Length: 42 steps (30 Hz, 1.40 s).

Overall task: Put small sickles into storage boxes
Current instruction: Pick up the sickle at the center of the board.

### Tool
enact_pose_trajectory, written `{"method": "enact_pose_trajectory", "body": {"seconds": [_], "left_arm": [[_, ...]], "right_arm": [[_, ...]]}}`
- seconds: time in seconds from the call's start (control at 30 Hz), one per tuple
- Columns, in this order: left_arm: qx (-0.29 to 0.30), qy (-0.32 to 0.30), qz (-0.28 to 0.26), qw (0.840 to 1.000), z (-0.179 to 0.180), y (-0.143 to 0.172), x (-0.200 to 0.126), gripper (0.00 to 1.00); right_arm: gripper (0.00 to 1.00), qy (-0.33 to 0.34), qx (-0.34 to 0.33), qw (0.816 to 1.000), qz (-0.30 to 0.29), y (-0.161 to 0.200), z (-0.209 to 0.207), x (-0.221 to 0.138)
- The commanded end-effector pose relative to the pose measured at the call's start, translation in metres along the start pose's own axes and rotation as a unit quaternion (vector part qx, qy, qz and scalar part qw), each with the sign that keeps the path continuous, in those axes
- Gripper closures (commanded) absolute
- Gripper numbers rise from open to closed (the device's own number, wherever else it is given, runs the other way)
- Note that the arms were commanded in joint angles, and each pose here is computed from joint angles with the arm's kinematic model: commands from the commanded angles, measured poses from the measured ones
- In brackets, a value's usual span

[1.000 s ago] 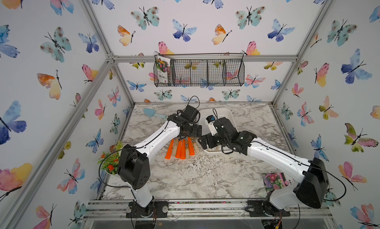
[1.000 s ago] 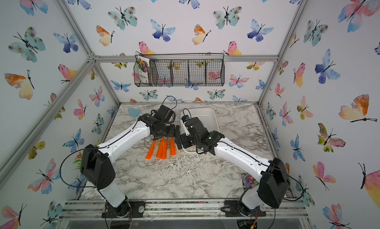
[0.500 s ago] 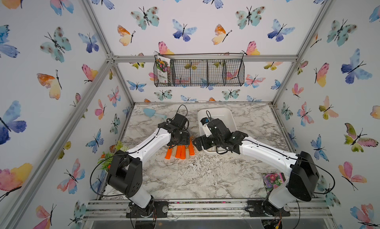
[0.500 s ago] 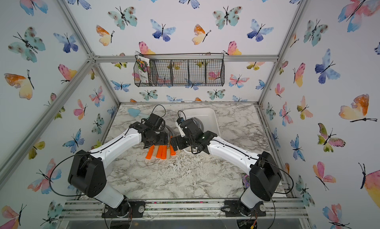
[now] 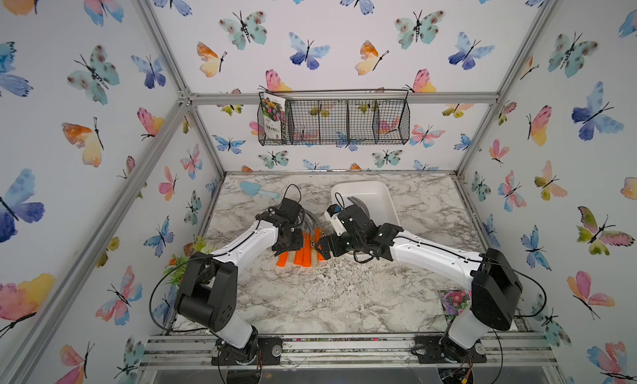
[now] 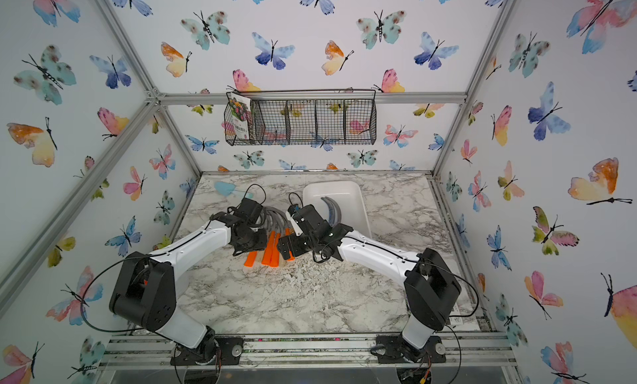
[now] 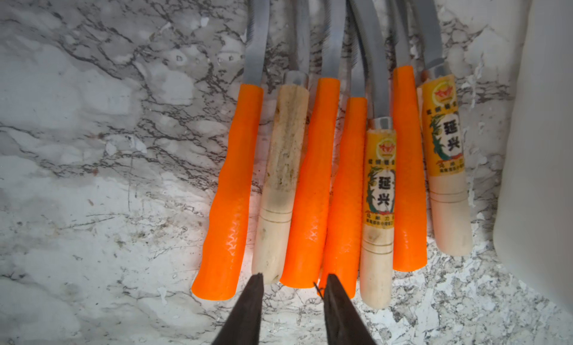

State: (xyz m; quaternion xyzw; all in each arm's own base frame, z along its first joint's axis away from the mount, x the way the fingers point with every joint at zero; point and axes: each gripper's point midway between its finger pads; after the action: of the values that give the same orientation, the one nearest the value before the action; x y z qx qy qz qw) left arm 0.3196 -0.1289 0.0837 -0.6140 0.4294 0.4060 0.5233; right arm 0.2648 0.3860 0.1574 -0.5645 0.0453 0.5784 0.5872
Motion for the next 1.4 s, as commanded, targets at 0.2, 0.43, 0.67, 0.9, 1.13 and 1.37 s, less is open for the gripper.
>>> {"method": "enact_pose_trajectory", "body": {"seconds": [0.2, 0.43, 0.67, 0.9, 1.13, 1.37], "left_arm": [[0.006, 0.004, 0.014, 1.000, 0.005, -0.014, 0.023, 0.67], [0.011, 0.004, 0.030, 0.999, 0.001, -0.017, 0.043, 0.71], [0.012, -0.002, 0.046, 0.999, 0.002, -0.013, 0.060, 0.76], [0.014, -0.013, 0.063, 0.998, 0.007, -0.006, 0.079, 0.72], [0.014, -0.020, 0.076, 0.997, 0.010, 0.001, 0.089, 0.70], [0.013, -0.021, 0.081, 0.996, 0.010, 0.002, 0.092, 0.76]], "right_arm": [[0.02, -0.014, 0.010, 1.000, 0.011, 0.001, 0.007, 0.016], [0.02, -0.012, 0.010, 1.000, 0.025, 0.007, 0.004, 0.026], [0.02, -0.009, 0.003, 1.000, 0.027, 0.006, 0.004, 0.029], [0.02, -0.004, -0.003, 1.000, 0.031, 0.008, 0.002, 0.029], [0.02, 0.002, -0.004, 1.000, 0.029, 0.012, -0.002, 0.024], [0.02, 0.003, -0.003, 1.000, 0.026, 0.013, -0.002, 0.021]]}}
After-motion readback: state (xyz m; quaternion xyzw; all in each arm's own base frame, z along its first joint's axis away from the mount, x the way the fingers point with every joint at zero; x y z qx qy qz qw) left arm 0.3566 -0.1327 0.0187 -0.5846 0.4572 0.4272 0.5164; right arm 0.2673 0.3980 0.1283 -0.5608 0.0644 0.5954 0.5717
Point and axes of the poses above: each gripper's point midway between its finger pads, its own x axis out along the fingers, its own z axis along the line the jaws close on, y = z × x, and after that the axes turned 1 degree about x, right-handed
